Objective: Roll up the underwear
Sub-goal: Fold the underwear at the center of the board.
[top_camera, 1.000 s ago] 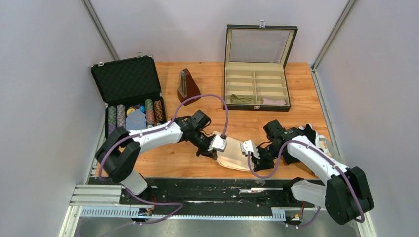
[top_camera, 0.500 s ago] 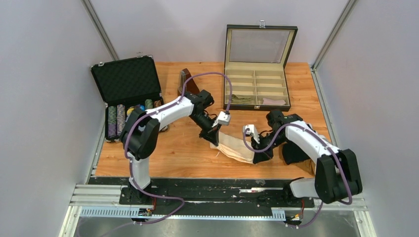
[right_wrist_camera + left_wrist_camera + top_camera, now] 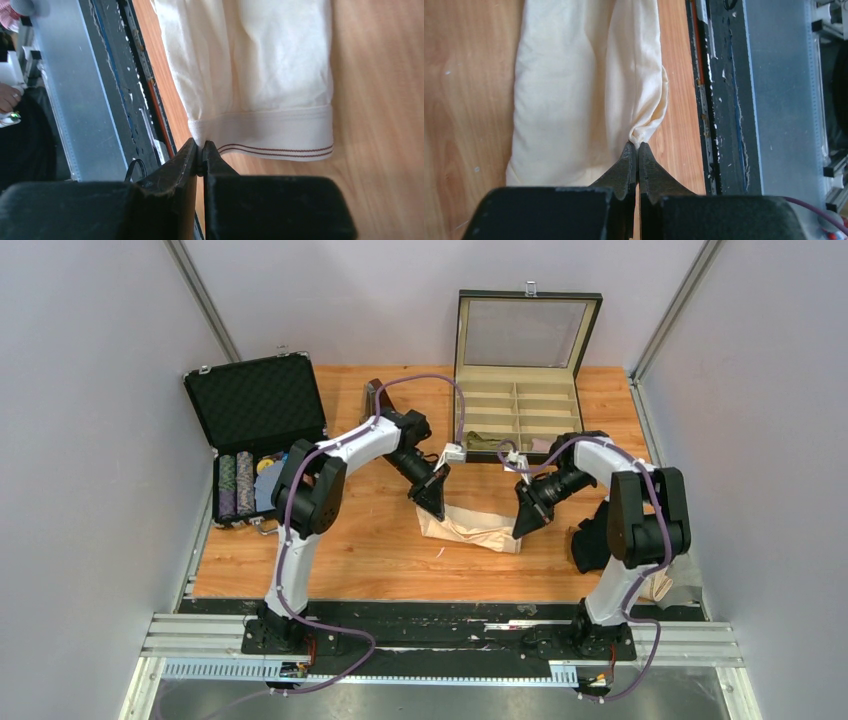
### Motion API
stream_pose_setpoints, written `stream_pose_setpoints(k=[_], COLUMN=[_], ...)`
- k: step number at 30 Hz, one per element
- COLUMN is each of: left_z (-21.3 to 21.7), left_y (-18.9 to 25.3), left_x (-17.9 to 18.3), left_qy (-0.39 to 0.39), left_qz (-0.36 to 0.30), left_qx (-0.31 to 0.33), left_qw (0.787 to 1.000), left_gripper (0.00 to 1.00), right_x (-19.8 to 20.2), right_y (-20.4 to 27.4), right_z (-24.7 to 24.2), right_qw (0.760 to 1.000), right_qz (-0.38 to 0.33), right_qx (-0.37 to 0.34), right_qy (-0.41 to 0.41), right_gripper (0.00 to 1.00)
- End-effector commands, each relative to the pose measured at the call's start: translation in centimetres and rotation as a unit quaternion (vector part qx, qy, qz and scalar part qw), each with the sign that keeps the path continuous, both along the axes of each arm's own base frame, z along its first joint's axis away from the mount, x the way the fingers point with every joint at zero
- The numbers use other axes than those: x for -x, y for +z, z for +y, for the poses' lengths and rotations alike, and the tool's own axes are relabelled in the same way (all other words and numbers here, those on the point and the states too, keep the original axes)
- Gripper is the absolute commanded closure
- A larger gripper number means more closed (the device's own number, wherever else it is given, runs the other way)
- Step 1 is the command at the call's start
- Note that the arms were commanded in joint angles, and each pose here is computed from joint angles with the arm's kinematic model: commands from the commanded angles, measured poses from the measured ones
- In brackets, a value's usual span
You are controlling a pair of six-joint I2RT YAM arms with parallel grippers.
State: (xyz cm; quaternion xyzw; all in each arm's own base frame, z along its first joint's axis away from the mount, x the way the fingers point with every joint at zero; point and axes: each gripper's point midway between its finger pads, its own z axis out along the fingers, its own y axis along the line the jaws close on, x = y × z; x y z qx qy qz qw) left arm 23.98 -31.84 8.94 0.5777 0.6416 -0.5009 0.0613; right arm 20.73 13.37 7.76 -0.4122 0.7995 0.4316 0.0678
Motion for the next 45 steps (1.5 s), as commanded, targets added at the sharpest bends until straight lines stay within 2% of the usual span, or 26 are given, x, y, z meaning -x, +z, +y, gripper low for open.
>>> stream_pose_setpoints(k=[1, 11, 17, 23, 27, 31, 35, 38, 41, 45], left_z=[-0.3, -0.2, 0.3, 0.9, 1.5, 2.2, 3.3, 4.4, 4.9, 4.8], left_y=[1.4, 0.4, -1.2, -1.9, -1.2, 0.2, 0.8, 0.7, 1.1, 1.1], left_x=[-2.4, -7.1, -8.2, -8.6, -8.0, -5.7, -0.7, 3.3, 4.1, 3.1], left_qy=[0.058, 0.165, 0.187, 0.196, 0.189, 0.171, 0.128, 0.089, 0.087, 0.089], left_qz=[0.044, 0.105, 0.101, 0.098, 0.088, 0.095, 0.132, 0.152, 0.144, 0.134], left_qx=[0.011, -0.016, -0.040, -0.050, -0.044, -0.033, -0.036, -0.045, -0.052, -0.063], left_qw=[0.997, 0.980, 0.976, 0.974, 0.977, 0.980, 0.982, 0.983, 0.984, 0.985], left_gripper=[1.00, 1.00, 1.00, 1.00, 1.00, 1.00, 1.00, 1.00, 1.00, 1.00], right_x=[-2.1, -6.8, -9.7, -11.3, -9.8, -5.8, -0.6, 1.6, 2.1, 1.5], right_y=[1.5, 1.0, 1.3, 2.0, 1.8, 1.0, 1.5, 2.3, 2.1, 1.8], right_z=[0.5, 0.1, 0.8, 1.6, 1.7, 1.8, 2.8, 2.9, 2.7, 2.7], right_qw=[0.998, 0.995, 0.990, 0.992, 0.995, 0.996, 0.995, 0.993, 0.991, 0.986], right_qz=[0.032, 0.062, 0.092, 0.076, 0.070, 0.071, 0.101, 0.117, 0.131, 0.159], right_qx=[-0.035, -0.026, -0.030, -0.027, -0.010, 0.014, 0.016, 0.005, 0.012, 0.010], right_qy=[-0.034, -0.070, -0.100, -0.093, -0.074, -0.046, -0.018, -0.019, -0.024, -0.041], right_gripper=[1.00, 1.00, 1.00, 1.00, 1.00, 1.00, 1.00, 1.00, 1.00, 1.00])
